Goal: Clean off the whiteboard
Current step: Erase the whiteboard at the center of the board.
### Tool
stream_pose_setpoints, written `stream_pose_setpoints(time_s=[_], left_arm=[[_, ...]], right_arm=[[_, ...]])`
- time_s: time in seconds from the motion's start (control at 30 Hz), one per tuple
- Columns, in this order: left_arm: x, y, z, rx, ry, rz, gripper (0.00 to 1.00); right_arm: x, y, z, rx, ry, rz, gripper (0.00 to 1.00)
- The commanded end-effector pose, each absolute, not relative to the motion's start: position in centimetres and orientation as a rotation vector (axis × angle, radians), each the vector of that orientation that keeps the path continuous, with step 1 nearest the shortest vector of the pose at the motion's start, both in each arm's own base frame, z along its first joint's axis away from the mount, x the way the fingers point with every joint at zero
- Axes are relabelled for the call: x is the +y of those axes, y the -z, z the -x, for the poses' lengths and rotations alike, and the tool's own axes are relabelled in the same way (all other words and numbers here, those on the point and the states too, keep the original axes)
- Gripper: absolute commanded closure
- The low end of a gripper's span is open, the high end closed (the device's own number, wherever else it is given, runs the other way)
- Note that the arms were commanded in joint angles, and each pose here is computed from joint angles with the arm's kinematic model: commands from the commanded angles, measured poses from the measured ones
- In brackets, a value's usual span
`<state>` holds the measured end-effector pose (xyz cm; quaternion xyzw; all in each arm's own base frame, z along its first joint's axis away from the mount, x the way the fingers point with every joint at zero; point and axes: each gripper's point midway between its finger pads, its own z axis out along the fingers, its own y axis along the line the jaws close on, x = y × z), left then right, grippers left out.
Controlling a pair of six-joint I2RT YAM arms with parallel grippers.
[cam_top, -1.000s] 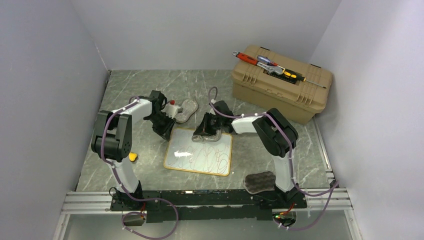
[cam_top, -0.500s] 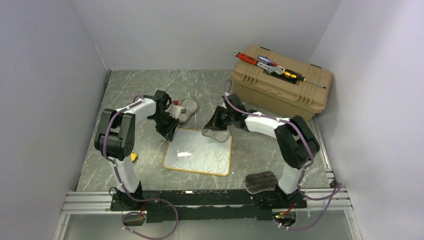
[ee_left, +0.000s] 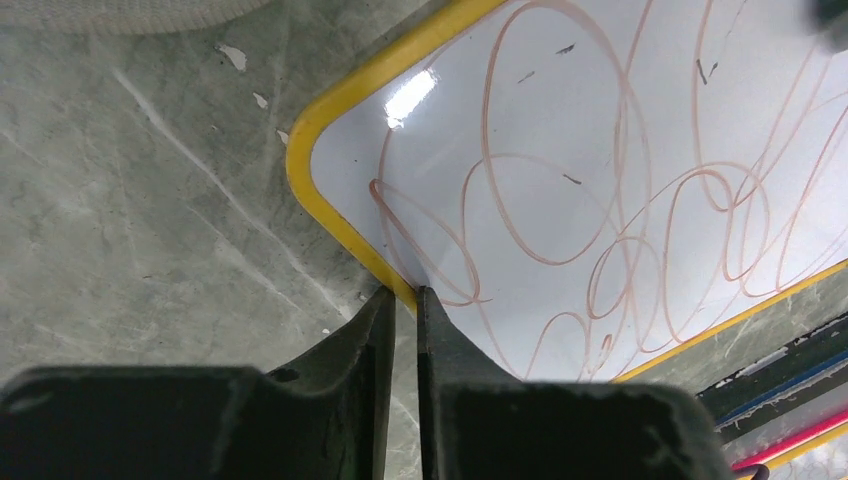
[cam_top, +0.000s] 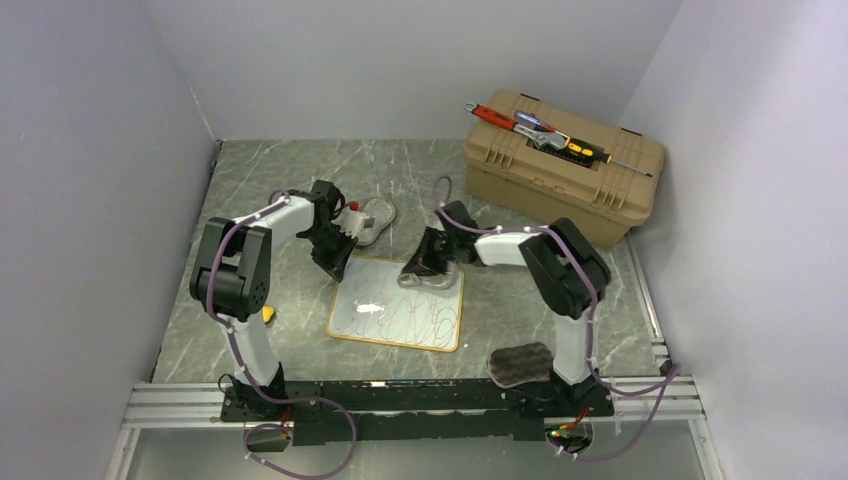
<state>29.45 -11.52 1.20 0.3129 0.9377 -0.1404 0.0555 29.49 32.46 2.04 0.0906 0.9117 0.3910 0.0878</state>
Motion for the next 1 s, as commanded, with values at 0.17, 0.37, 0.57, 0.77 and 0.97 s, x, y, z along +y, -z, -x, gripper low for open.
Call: stream_pose_setpoints(time_s=[0.17, 0.37, 0.57, 0.77, 0.97], left_arm=[[-10.1, 4.0, -29.1, 2.89, 0.302, -1.042, 0.91], [-9.9, 4.0, -29.0, 2.883, 0.292, -1.06, 0.94], [-9.9, 4.0, -29.0, 2.878, 0.294, -1.059, 0.96], [-10.1, 3.9, -28.9, 2.874, 0.309, -1.058, 0.98], [-10.1, 3.9, -28.9, 2.87, 0.317, -1.053, 0.98]], right_arm=[[37.5, 1.5, -32.3, 2.724, -1.04, -0.269, 1.0], [29.0, -0.5, -30.5, 2.694, -0.873, -0.322, 1.0], [31.7, 3.1, -28.8, 2.791, -0.867, -0.321, 1.0], [42.1, 3.7, -30.7, 2.78, -1.021, -0.205, 1.0], [39.2, 4.1, -30.4, 2.784, -1.015, -0.32, 1.0]])
